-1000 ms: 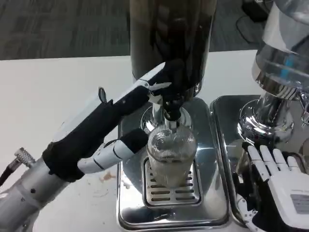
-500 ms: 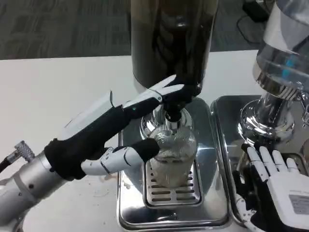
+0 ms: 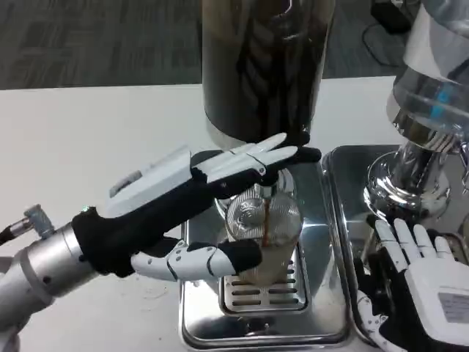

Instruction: Grasp the cup under the faucet to collect the drink, then remove the cup.

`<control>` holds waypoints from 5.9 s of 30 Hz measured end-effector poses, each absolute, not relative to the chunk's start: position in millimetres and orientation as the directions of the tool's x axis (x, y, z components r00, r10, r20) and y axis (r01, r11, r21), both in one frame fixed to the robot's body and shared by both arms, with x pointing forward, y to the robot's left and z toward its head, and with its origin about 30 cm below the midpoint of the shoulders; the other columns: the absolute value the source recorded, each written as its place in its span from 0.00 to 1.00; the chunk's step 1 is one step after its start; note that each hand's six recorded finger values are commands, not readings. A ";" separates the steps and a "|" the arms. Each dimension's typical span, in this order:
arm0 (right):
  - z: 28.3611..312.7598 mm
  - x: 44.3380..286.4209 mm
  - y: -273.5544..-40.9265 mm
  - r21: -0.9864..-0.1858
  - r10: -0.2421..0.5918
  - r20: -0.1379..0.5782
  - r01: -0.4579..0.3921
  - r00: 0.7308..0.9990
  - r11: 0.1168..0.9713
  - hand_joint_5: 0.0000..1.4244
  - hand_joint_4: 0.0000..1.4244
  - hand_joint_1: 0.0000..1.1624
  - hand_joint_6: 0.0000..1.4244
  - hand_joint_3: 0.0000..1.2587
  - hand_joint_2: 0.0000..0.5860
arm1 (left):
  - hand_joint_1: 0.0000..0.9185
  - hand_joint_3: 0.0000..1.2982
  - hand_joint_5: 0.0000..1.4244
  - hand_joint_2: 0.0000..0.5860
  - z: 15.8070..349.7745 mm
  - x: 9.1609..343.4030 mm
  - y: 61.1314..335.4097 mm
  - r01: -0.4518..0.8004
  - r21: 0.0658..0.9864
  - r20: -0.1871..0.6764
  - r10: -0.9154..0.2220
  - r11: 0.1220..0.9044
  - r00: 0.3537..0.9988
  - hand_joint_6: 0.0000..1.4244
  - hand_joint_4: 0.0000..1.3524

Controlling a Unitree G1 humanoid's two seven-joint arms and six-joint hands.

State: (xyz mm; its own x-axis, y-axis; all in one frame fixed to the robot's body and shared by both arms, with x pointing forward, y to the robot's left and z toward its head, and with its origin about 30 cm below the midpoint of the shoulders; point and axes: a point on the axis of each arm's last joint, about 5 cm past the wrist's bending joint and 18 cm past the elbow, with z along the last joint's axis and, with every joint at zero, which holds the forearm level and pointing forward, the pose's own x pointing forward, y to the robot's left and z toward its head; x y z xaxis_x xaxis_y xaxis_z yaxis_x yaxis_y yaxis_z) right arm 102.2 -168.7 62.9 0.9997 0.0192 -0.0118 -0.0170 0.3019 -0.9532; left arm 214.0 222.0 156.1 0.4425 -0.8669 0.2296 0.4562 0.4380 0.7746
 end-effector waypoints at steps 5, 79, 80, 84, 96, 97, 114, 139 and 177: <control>63.0 102.3 -168.9 -0.952 0.016 -0.012 -0.016 1.000 0.305 0.00 0.00 0.32 0.00 0.04 0.95 | 0.00 0.07 0.07 0.45 160.6 215.7 220.5 0.446 0.797 0.211 -0.881 0.406 0.424 0.02 0.00; 88.9 147.5 -151.0 -0.526 0.250 -0.085 -0.257 0.964 0.811 0.00 0.00 0.53 0.02 0.00 0.28 | 0.00 0.12 0.10 0.50 171.1 203.9 220.8 0.424 0.809 0.201 -0.869 0.407 0.451 0.02 0.00; 88.5 147.8 -150.7 -0.525 0.252 -0.086 -0.259 0.964 0.811 0.00 0.00 0.53 0.02 0.00 0.28 | 0.00 0.12 0.10 0.50 171.2 203.7 221.0 0.424 0.809 0.201 -0.869 0.408 0.453 0.02 0.00; 84.2 148.3 -149.8 -0.522 0.250 -0.102 -0.266 0.963 0.811 0.00 0.00 0.55 0.04 0.00 0.27 | 0.00 0.13 0.11 0.50 172.2 202.0 222.1 0.411 0.816 0.198 -0.866 0.405 0.460 0.02 0.00; 78.7 151.9 -140.1 -0.504 0.269 -0.077 -0.270 0.960 0.820 0.00 0.00 0.56 0.05 0.00 0.26 | 0.00 0.13 0.03 0.46 174.5 196.2 229.8 0.370 0.824 0.209 -0.837 0.429 0.505 0.00 0.00; 78.5 151.9 -140.0 -0.503 0.266 -0.076 -0.268 0.961 0.821 0.00 0.00 0.56 0.05 0.00 0.26 | 0.00 0.12 0.02 0.45 174.8 195.8 231.0 0.361 0.824 0.215 -0.831 0.436 0.513 0.00 0.00; 71.0 152.0 -136.3 -0.480 0.278 -0.041 -0.263 0.960 0.837 0.00 0.00 0.58 0.06 0.00 0.25 | 0.00 0.00 0.00 0.42 152.4 149.9 259.9 -0.025 0.802 0.392 -0.493 0.597 0.777 0.00 0.00; 53.4 153.9 -117.7 -0.355 0.287 0.025 -0.260 0.958 0.898 0.00 0.00 0.62 0.13 0.00 0.24 | 0.00 0.06 0.00 0.41 103.5 111.3 294.0 -0.020 0.840 0.199 -0.274 0.542 0.941 0.00 0.00; 46.3 165.3 -111.3 -0.343 0.282 0.054 -0.247 0.958 0.906 0.23 0.12 0.72 0.33 0.05 0.20 | 0.00 0.11 0.00 0.42 92.7 101.8 295.3 0.015 0.842 0.134 -0.236 0.539 0.962 0.00 0.00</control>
State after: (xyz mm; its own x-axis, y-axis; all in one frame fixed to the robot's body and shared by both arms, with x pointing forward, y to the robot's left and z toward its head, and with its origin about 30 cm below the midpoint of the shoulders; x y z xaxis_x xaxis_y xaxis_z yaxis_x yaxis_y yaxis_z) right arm 165.3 -111.3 46.3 0.9579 0.2821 0.0541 -0.2475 0.9060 -0.3433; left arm 101.8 295.3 92.7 0.9624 -0.2362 0.1340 0.0150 0.5390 0.8422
